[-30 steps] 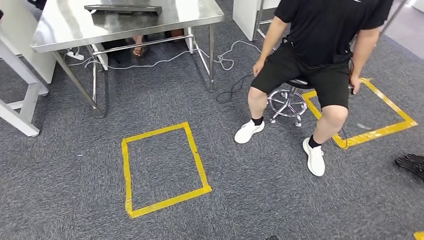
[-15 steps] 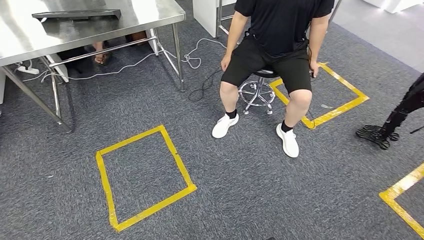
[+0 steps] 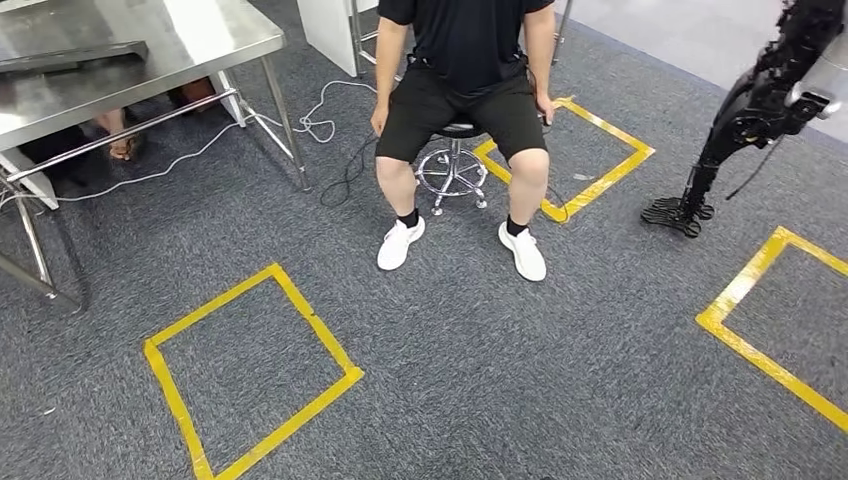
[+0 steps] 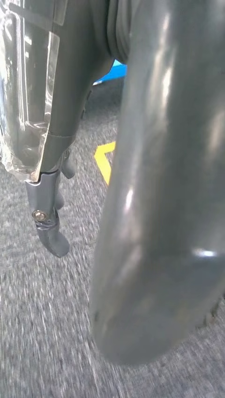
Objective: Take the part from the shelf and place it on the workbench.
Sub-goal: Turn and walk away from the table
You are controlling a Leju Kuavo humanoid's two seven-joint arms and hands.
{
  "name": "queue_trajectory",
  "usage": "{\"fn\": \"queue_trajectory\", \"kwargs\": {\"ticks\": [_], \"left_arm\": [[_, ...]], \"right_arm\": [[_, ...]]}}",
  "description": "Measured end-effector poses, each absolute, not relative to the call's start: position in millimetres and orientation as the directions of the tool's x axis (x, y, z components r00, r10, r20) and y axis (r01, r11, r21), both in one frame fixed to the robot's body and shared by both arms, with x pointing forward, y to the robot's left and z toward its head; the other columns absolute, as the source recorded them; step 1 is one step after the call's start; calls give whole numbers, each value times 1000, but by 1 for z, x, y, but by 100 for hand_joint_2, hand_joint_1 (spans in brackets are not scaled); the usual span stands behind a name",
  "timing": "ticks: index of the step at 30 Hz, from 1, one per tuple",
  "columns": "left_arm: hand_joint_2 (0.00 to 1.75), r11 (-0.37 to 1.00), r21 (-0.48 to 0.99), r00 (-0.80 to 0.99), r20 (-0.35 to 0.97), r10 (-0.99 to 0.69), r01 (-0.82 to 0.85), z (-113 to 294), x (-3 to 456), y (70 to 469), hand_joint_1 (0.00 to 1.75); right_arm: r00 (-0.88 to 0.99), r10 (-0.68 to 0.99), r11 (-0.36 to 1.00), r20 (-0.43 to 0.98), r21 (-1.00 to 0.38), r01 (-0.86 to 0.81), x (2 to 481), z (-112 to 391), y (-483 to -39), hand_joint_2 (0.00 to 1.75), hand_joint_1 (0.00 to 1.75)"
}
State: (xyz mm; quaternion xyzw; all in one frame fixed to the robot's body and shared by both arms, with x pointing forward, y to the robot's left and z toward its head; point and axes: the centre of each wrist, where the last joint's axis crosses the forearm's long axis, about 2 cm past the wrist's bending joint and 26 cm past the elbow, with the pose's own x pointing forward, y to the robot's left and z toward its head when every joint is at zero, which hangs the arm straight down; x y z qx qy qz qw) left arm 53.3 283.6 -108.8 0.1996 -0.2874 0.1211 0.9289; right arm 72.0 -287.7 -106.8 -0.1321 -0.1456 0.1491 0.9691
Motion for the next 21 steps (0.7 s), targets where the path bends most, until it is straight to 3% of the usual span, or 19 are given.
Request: {"fn": "queue_trajectory", "kwargs": {"ticks": [21], "left_arm": [[0, 891, 307, 812, 574, 107, -334, -109, 50, 283, 0]], "right_arm": [[913, 329, 920, 240, -300, -252, 70, -107, -287, 0, 0]]}}
